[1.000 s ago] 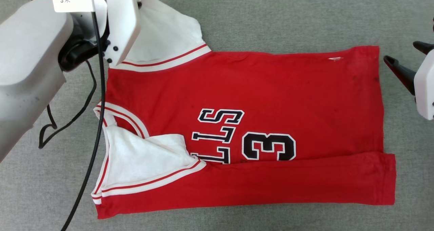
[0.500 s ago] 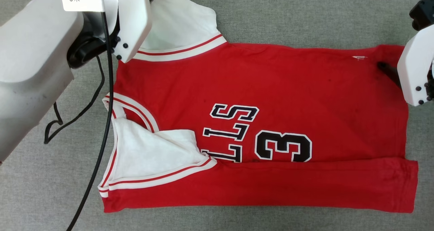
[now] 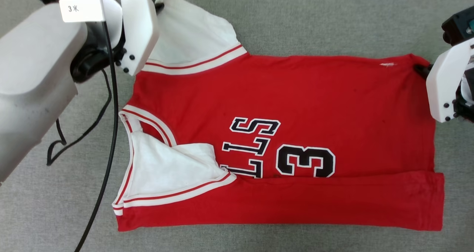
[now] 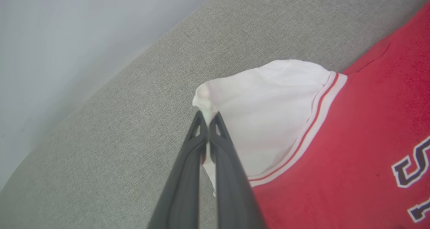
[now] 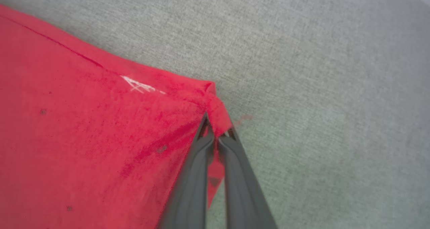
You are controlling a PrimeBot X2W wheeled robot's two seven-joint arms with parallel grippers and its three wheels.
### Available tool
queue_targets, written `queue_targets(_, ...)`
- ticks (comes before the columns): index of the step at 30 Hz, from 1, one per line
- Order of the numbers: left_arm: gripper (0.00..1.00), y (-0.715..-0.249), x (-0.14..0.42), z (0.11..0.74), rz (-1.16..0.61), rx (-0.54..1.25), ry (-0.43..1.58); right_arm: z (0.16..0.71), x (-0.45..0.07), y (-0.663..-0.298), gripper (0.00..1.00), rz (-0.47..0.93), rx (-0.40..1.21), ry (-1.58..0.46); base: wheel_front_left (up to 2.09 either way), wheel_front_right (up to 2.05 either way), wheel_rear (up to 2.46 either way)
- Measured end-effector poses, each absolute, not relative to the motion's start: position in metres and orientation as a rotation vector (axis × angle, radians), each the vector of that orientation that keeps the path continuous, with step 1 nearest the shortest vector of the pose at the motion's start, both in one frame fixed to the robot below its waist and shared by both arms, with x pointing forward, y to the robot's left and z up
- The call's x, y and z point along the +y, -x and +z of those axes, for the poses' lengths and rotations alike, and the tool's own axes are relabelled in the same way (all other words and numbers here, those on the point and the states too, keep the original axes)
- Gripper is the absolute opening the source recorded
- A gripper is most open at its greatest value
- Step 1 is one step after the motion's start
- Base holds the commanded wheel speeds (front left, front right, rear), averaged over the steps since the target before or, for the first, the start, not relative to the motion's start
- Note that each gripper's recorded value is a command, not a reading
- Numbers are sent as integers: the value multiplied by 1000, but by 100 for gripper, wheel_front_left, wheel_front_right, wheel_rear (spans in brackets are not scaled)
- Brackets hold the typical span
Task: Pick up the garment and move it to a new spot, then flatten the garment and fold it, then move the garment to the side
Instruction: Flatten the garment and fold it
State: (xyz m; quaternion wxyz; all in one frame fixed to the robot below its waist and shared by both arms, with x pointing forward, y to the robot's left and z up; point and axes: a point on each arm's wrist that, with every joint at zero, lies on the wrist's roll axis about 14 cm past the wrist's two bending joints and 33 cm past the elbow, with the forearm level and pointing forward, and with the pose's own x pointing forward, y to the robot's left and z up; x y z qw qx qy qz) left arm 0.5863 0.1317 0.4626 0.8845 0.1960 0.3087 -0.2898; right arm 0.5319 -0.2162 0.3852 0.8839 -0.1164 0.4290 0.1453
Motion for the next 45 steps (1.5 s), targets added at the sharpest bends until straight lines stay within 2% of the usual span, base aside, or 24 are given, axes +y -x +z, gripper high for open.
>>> queue_targets(11, 0, -545, 146, 490, -582, 606, -382, 428, -214, -504, 0, 310, 724, 178, 0, 0, 0)
queue_targets(24, 0, -465, 161, 481, -571, 651, -318, 440, -211, -448, 0, 331, 689, 121, 0, 0, 0)
queue_targets(35, 0, -390, 176, 440, -557, 785, -254, 426, -206, -396, 0, 358, 744, 62, 0, 0, 0)
queue_targets(45, 0, -355, 175, 409, -550, 876, -197, 400, -211, -363, 0, 355, 847, 40, 0, 0, 0)
